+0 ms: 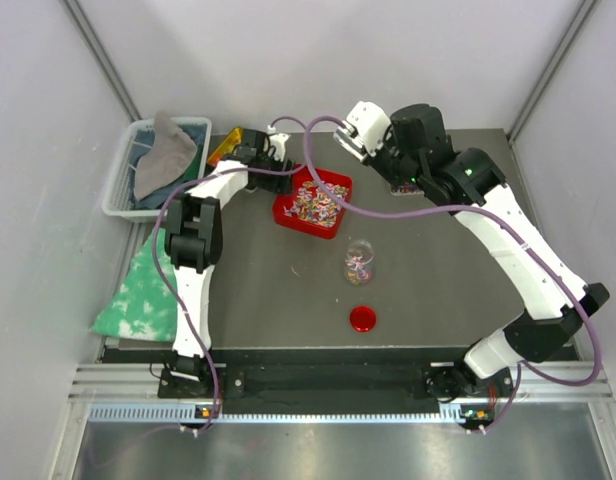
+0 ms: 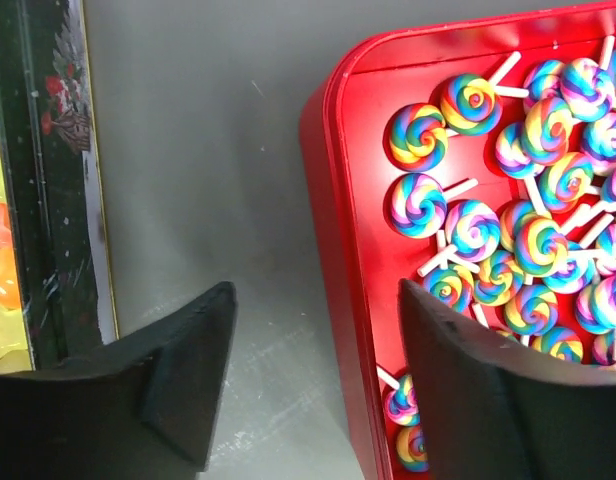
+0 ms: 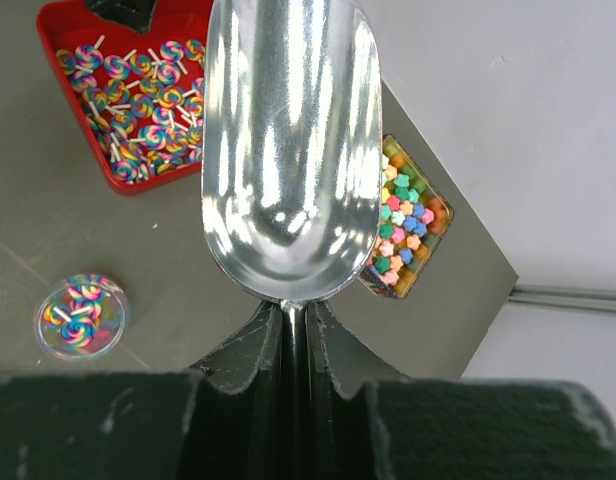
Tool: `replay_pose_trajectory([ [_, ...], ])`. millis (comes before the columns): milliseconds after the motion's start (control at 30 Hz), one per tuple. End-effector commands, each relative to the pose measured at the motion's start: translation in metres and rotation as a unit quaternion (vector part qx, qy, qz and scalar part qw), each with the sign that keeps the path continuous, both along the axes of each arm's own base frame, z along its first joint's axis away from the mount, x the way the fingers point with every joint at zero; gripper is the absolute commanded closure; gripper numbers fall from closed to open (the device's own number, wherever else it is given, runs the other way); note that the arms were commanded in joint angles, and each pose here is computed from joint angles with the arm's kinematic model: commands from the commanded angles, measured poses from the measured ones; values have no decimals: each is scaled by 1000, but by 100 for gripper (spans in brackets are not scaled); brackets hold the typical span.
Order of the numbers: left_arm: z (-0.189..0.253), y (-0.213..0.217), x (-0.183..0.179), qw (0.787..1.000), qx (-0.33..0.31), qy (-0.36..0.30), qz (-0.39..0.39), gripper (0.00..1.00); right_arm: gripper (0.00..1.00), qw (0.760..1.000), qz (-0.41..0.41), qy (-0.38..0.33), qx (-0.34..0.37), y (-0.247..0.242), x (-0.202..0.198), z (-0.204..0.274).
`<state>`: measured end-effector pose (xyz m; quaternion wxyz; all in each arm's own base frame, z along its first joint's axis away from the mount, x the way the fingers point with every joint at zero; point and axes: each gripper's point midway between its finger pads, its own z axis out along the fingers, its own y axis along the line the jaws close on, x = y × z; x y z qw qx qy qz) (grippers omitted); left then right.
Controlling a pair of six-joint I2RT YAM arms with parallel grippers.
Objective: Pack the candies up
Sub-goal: Scoop the fake candies from the storage box.
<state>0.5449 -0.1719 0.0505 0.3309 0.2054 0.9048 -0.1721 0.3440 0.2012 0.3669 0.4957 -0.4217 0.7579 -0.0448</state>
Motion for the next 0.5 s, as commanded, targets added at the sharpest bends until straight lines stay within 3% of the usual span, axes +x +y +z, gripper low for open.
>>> replay_pose_trajectory([
  [0,28,-7,11,999,14,-45,-10,38,100,1000,11,-17,10,3,1,15],
  [167,26,-17,10,997,50,-57,-21,45,100,999,28,-9,-19,5,-3,7],
  [333,29,-22,15,995,70,-67,-27,63,100,993,74,18,-91,11,-12,-27],
  [467,34,-22,21,993,92,-74,-27,100,100,978,112,35,-171,8,-14,-64],
])
